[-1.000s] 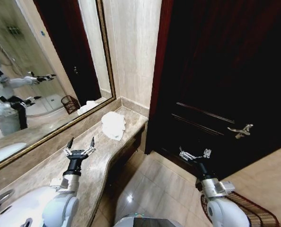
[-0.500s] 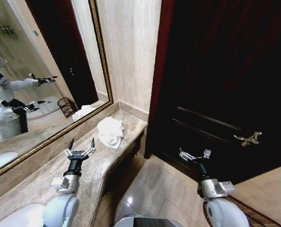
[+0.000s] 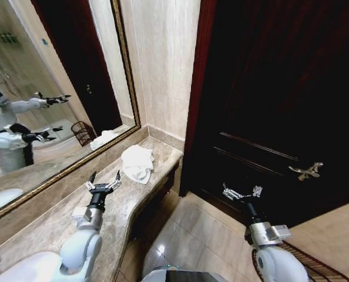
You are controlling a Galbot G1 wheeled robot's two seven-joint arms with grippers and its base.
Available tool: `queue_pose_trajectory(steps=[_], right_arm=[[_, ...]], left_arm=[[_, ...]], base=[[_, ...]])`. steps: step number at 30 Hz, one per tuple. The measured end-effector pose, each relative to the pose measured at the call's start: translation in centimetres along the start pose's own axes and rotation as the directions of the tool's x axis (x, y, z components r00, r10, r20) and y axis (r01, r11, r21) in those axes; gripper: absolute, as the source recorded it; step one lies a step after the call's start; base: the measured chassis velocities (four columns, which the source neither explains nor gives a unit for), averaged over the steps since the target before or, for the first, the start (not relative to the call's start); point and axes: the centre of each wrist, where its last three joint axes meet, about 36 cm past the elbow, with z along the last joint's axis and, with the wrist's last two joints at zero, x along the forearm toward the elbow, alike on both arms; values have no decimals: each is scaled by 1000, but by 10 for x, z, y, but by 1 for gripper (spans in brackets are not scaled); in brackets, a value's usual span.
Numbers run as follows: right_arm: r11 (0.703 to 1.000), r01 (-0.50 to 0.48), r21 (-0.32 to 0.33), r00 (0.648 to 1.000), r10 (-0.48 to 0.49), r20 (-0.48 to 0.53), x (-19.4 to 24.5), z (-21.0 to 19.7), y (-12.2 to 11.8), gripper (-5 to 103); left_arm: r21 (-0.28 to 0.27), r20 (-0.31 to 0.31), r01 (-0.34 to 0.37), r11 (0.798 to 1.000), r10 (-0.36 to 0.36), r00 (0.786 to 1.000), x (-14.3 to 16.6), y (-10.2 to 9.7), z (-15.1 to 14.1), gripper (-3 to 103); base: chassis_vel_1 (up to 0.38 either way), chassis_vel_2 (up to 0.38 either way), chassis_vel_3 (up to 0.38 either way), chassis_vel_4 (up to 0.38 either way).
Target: Discard the used towel into the hamper.
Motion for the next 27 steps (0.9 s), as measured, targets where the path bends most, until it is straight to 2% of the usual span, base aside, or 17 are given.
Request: queue_pose_trajectory(steps=[9, 16, 27], right_arm=[[1000, 2, 12, 1000, -2, -7, -2, 1, 1, 100], [1000, 1, 22, 1000, 0, -18, -2, 5, 2, 100], [1000, -4, 24, 1000, 4, -13, -8, 1, 5, 100]], left_arm=[[-7, -20, -51, 999, 51, 999, -20, -10, 6, 100], [1, -20, -62, 998, 62, 998, -38, -17, 12, 100], [-17, -21, -61, 998, 60, 998, -68, -4, 18, 100]], base=[[0, 0, 0, 0], [0, 0, 0, 0], [0, 0, 0, 0]])
